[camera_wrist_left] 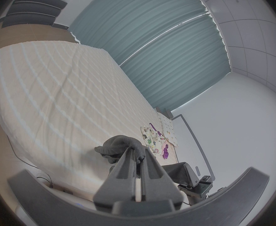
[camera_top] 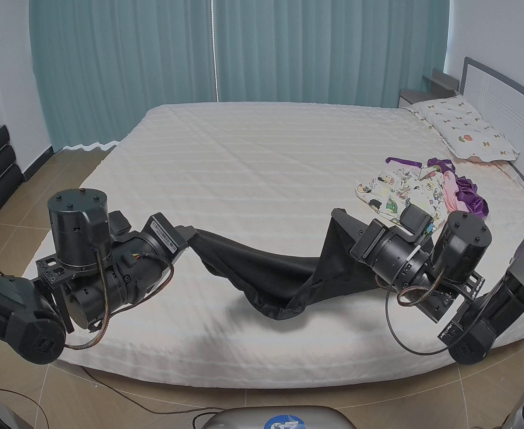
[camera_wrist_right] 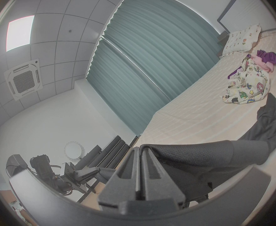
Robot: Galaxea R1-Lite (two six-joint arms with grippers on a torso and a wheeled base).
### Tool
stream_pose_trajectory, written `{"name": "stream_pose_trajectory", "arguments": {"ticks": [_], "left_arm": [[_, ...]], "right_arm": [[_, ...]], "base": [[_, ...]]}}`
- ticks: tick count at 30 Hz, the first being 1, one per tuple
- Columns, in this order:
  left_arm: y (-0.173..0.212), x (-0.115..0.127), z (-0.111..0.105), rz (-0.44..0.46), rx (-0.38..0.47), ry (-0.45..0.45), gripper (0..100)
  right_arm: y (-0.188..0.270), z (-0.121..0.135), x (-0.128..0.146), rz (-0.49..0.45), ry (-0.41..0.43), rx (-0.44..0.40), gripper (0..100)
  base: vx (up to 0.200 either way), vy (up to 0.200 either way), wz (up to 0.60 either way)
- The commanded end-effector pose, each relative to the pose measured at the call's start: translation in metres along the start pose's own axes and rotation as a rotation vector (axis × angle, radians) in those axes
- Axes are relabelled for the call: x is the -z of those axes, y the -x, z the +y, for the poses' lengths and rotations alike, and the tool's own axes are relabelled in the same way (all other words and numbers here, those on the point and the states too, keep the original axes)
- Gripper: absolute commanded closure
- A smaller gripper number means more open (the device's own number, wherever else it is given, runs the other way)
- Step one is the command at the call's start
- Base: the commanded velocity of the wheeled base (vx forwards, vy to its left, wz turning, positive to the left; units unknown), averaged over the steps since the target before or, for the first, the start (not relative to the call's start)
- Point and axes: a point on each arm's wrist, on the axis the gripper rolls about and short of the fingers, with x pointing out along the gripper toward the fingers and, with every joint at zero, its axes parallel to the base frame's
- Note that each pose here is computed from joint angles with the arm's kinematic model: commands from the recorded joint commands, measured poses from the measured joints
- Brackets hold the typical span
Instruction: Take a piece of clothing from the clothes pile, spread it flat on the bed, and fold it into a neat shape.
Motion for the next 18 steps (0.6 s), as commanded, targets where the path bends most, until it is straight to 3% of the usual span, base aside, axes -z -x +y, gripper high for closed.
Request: {"name": "stream_pose_trajectory", "arguments": {"ticks": [1,5,10,14,18], "left_arm": [[0.015,-0.006,-0.012,-0.019,0.046,0.0,100],[0.034,-0.018,-0.027,-0.038,0.083,0.001,100],[0.066,-0.036,-0.049,-0.086,0.164,0.01,100],[0.093,-0.055,-0.073,-0.126,0.223,0.018,100],[0.113,-0.084,-0.109,-0.172,0.282,0.028,100]], "right_arm": [[0.025,0.016,-0.011,-0.009,0.0,-0.032,100],[0.054,0.037,-0.026,-0.047,-0.009,-0.083,100],[0.085,0.079,-0.061,-0.144,-0.029,-0.22,100],[0.109,0.115,-0.105,-0.217,-0.049,-0.314,100],[0.121,0.158,-0.174,-0.372,-0.069,-0.389,100]], "base": [[-0.2,0.0,0.0],[-0.05,0.0,0.0],[0.0,0.0,0.0],[0.0,0.0,0.0],[0.0,0.0,0.0]]}}
